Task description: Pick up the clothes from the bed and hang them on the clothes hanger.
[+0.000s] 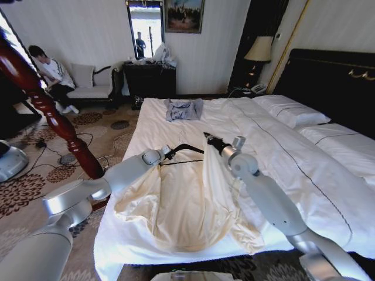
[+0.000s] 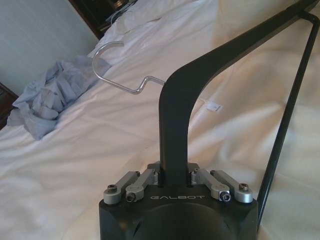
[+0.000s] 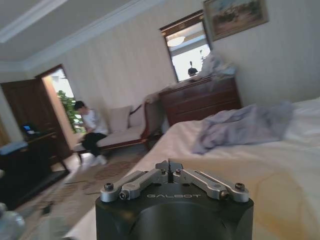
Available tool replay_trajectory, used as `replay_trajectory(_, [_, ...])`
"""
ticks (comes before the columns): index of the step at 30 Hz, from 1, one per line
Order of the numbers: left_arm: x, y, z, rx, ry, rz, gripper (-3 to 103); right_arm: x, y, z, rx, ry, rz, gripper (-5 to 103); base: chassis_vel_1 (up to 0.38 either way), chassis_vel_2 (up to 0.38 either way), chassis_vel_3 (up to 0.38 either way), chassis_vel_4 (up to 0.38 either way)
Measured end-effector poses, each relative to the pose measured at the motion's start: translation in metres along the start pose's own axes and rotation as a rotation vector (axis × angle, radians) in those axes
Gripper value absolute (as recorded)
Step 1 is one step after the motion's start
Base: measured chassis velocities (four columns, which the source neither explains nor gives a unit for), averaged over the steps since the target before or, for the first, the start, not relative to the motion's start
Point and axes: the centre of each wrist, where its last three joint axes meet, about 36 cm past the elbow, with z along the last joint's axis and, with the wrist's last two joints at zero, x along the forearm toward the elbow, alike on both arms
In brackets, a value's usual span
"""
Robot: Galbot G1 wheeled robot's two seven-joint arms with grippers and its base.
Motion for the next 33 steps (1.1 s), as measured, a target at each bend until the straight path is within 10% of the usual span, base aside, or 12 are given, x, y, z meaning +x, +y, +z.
replay_trajectory(10, [-0.024,-0.012,-0.014,0.049,-0.010,-0.017,23,0.005,0.044,0.009,-0.093,0.021,-0.123,0,0.000,0.000,0.000,0.000])
replay_trajectory(33, [-0.029,0.002,-0.010,0.129,-0.032,-0.108,23,0.063,0.075,0.124,-0.025,0.278,-0.157,0,0.000,0.000,0.000,0.000])
